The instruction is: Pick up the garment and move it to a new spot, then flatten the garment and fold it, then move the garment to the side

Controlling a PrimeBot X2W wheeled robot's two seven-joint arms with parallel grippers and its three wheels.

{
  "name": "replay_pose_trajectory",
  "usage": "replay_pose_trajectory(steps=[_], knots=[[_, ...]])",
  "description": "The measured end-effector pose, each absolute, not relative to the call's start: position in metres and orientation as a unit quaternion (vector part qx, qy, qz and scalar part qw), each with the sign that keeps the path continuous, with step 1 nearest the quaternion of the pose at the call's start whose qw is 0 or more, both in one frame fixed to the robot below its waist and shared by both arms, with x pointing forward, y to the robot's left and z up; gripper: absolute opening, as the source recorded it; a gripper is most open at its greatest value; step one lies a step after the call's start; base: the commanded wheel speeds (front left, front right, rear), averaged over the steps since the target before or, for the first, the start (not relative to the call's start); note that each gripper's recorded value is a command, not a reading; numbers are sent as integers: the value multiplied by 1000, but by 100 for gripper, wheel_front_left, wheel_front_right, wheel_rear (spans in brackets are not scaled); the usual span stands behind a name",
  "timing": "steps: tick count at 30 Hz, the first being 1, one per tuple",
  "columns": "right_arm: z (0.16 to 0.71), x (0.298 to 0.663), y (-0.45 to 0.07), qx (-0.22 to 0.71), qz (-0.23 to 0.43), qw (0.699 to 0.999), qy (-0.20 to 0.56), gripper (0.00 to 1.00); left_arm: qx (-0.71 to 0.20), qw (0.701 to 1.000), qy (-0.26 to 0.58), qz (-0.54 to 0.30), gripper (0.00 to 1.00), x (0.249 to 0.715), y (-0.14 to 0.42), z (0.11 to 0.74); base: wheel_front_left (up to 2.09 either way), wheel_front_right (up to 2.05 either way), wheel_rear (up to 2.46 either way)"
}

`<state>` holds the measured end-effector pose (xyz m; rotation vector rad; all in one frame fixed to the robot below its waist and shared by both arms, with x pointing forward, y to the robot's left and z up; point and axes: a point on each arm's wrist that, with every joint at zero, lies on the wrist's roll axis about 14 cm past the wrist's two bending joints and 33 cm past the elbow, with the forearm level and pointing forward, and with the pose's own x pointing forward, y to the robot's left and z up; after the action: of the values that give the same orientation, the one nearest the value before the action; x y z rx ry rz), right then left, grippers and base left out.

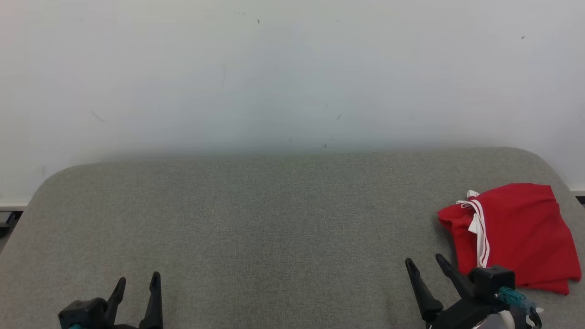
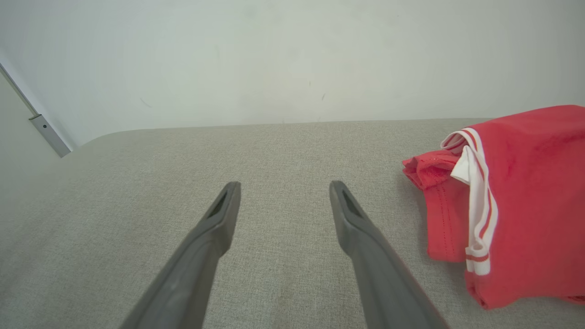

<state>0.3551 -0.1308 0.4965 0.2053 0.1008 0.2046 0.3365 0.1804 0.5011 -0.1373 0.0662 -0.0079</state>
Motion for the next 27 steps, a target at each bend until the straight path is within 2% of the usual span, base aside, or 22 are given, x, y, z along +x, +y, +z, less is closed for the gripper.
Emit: replay_pose_trajectory(steps=[6,7,12,27], knots=[[496,355,-131,106,101,988,51,100,-67,997,37,-4,100,337,181,500,0,0,0],[492,354,-130,106,101,988,57,0,-68,997,42,-3,0,336,181,496,0,0,0],[459,338,-131,110,93,984,107,0,-80,993,88,3,0,322,176,466,0,0,0],[456,343,-144,207,62,970,116,0,-176,978,109,15,0,328,180,459,0,0,0]])
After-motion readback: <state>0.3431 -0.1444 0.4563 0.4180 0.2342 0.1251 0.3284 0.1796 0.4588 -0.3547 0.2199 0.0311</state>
